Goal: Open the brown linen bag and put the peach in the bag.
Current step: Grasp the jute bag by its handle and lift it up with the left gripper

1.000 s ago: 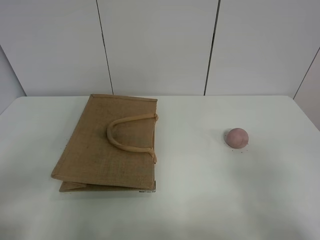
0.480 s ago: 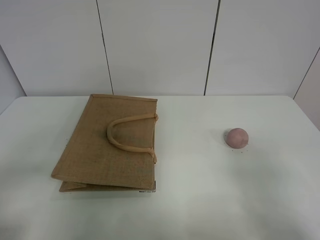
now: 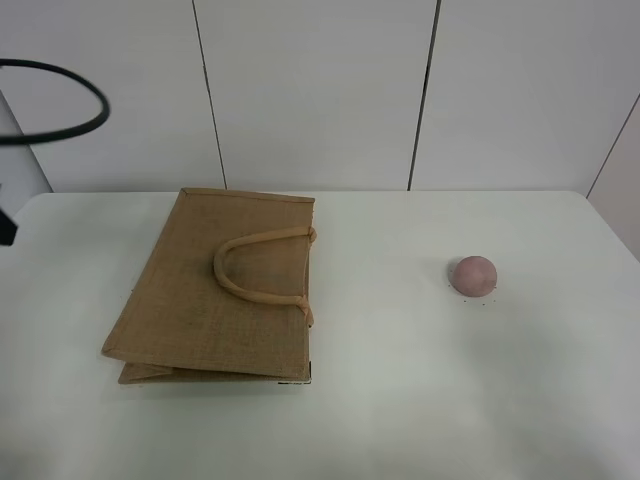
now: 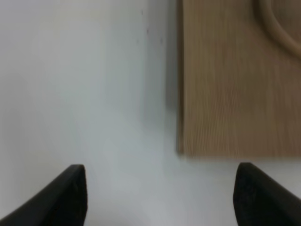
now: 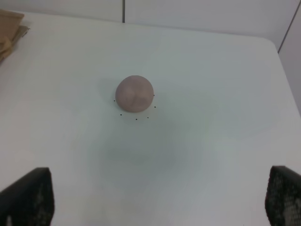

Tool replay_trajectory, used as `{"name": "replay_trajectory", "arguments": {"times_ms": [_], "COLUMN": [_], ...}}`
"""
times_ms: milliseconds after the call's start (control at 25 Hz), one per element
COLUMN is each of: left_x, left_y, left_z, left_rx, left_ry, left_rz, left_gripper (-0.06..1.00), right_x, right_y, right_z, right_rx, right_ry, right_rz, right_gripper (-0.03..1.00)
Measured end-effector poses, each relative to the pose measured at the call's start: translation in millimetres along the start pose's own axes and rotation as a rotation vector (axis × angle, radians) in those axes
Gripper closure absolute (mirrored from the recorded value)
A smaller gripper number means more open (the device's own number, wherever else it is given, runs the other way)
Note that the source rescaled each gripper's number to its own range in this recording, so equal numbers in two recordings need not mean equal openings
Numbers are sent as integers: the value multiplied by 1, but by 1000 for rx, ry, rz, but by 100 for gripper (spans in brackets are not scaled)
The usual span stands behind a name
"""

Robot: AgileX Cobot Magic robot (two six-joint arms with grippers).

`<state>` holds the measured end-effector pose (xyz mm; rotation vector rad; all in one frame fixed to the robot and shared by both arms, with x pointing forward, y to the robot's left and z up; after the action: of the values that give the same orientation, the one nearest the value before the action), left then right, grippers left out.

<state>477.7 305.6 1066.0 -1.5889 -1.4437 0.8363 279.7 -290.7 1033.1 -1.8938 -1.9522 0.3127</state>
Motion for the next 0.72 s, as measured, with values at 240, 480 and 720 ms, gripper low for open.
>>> {"name": "replay_trajectory", "arguments": {"times_ms": [240, 480, 720], "left_x": [14, 1, -56], "left_y": [85, 156, 183], "left_z": [-74, -96, -106], "left_rx": [124, 280, 347], "left_ry": [-6, -40, 18], "left_rz": [26, 113, 162], "left_gripper": [-6, -6, -6], "right_x": [0, 0, 0], "right_y": [0, 0, 0], "right_z": [0, 0, 0], "right_rx": [0, 0, 0], "right_ry": [0, 0, 0], "right_rz": [0, 0, 0], "right_gripper": [-3, -3, -3]}}
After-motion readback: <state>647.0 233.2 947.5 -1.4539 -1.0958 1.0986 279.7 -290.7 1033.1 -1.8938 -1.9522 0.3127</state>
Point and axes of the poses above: a point on each arm's last joint axis where the gripper is mounted, y pointing out along that axis toward the gripper, x along the wrist's bending axis when the last joint is at zero, z = x × y, the point moved 5 cm from there along y, pointing out along that axis toward the gripper, and after that the axes turned 10 degrees about y, right-handed, at the moved point
